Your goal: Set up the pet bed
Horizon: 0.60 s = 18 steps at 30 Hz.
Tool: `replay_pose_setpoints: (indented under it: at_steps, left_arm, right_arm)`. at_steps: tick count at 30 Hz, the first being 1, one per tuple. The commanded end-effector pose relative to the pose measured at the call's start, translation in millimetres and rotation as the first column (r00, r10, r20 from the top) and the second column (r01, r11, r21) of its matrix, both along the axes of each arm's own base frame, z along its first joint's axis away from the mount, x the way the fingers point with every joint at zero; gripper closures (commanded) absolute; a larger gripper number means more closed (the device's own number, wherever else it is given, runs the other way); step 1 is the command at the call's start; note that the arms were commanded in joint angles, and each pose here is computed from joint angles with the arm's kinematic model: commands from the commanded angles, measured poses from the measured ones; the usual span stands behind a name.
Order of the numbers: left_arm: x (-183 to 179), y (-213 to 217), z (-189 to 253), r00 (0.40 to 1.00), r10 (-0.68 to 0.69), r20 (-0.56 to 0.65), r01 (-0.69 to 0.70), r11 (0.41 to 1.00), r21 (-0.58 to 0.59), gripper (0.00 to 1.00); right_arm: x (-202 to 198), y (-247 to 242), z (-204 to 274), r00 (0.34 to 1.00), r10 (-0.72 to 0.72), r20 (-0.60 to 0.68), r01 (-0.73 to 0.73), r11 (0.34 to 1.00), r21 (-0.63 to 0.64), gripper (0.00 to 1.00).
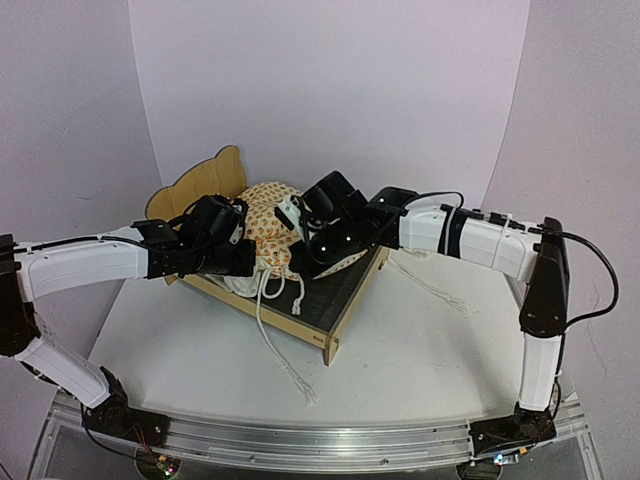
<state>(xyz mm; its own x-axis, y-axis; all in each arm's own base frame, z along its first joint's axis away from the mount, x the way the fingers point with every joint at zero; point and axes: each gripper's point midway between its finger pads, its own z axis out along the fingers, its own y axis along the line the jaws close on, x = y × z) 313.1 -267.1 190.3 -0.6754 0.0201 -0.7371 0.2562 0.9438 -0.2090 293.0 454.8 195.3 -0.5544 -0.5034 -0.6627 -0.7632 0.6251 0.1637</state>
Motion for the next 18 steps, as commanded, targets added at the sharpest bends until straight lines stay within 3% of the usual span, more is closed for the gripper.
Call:
replay_pose_setpoints:
  at_steps: [1,13,18]
  left_arm:
    - [5,1,29,0.997,0.022,0.074,-0.017,0.998,-0.067,1.00]
    - [5,2,31,0.997,0.023,0.079,-0.018,0.997,-0.069,1.00]
    - [5,2,31,0.997,0.022,0.079,-0.016,0.997,-0.070,1.00]
  right_arm:
    - [6,7,-13,0.999,-0.049,0.021,0.049,0.999,0.007,1.00]
    - [-2,9,-51,0.999,-0.027,0.020,0.028,0.999,-0.026,1.00]
    - [-4,14,-64,0.992,0.024,0.122,-0.017,0.998,-0.056,1.00]
